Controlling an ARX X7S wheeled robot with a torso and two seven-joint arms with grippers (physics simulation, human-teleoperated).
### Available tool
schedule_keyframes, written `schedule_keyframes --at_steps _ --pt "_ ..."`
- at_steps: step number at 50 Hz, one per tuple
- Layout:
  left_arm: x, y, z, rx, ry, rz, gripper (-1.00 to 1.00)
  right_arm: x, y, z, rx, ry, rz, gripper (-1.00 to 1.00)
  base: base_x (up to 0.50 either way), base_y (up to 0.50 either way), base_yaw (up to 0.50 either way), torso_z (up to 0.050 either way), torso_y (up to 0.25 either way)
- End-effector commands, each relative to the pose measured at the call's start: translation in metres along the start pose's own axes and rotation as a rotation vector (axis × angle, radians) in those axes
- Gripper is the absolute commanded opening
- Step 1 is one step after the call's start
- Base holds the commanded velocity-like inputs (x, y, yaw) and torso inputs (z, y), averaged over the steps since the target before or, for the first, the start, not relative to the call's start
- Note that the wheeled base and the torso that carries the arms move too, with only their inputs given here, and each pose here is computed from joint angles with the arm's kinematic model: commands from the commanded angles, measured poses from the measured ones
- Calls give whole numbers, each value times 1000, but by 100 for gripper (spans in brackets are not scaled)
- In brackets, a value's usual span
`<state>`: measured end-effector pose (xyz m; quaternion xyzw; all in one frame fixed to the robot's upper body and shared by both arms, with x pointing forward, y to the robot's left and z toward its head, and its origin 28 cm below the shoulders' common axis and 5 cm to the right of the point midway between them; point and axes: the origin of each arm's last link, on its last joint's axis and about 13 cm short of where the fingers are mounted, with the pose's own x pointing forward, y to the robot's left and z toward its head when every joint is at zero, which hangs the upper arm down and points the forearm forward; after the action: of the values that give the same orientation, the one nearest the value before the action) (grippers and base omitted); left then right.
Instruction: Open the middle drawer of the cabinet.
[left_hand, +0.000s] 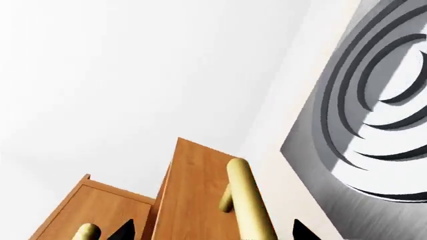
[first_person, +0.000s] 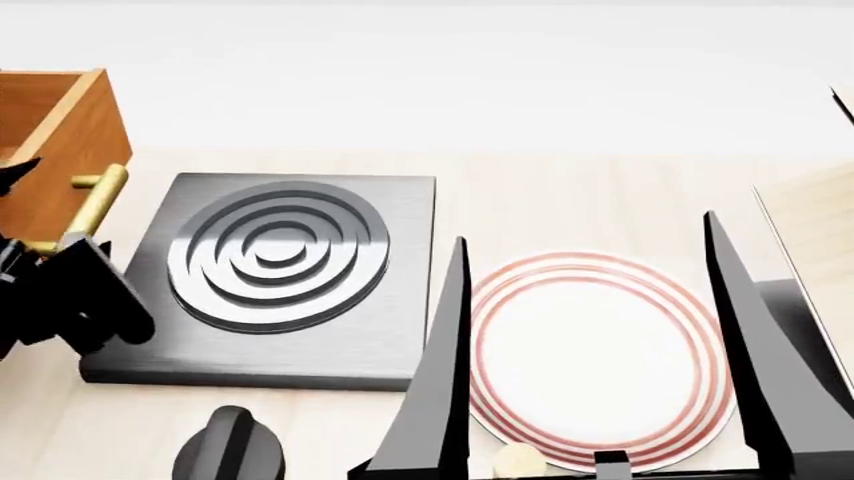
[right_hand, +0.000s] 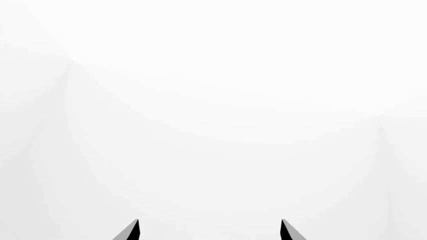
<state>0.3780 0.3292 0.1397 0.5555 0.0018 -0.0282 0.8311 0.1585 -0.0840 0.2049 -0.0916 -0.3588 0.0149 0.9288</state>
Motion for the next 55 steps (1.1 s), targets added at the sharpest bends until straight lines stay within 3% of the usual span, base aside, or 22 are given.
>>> schedule_keyframes --at_steps 1,8,15,24,25,35,43,55 --pt "3 5 21 -390 12 -72 100 1 -2 0 -16 0 -11 100 0 0 0 0 0" --pt "2 14 27 -568 24 -71 100 0 -3 0 -18 -1 -12 100 0 0 0 0 0" --pt "1 28 31 -623 4 -12 100 0 -2 0 -17 -1 -11 100 0 0 0 0 0" --pt "1 49 40 -753 -5 31 100 0 -2 0 -16 -2 -8 100 0 0 0 0 0" --pt "1 50 41 -795 6 26 100 0 -2 0 -16 -2 -8 100 0 0 0 0 0" --pt "0 53 42 -852 40 -26 100 0 -1 0 -15 -2 -5 100 0 0 0 0 0" --pt "7 55 41 -891 138 -37 100 0 -1 0 -14 1 -3 100 0 0 0 0 0" --pt "10 64 42 -905 149 -35 100 1 -1 0 -10 1 0 100 0 0 0 0 0"
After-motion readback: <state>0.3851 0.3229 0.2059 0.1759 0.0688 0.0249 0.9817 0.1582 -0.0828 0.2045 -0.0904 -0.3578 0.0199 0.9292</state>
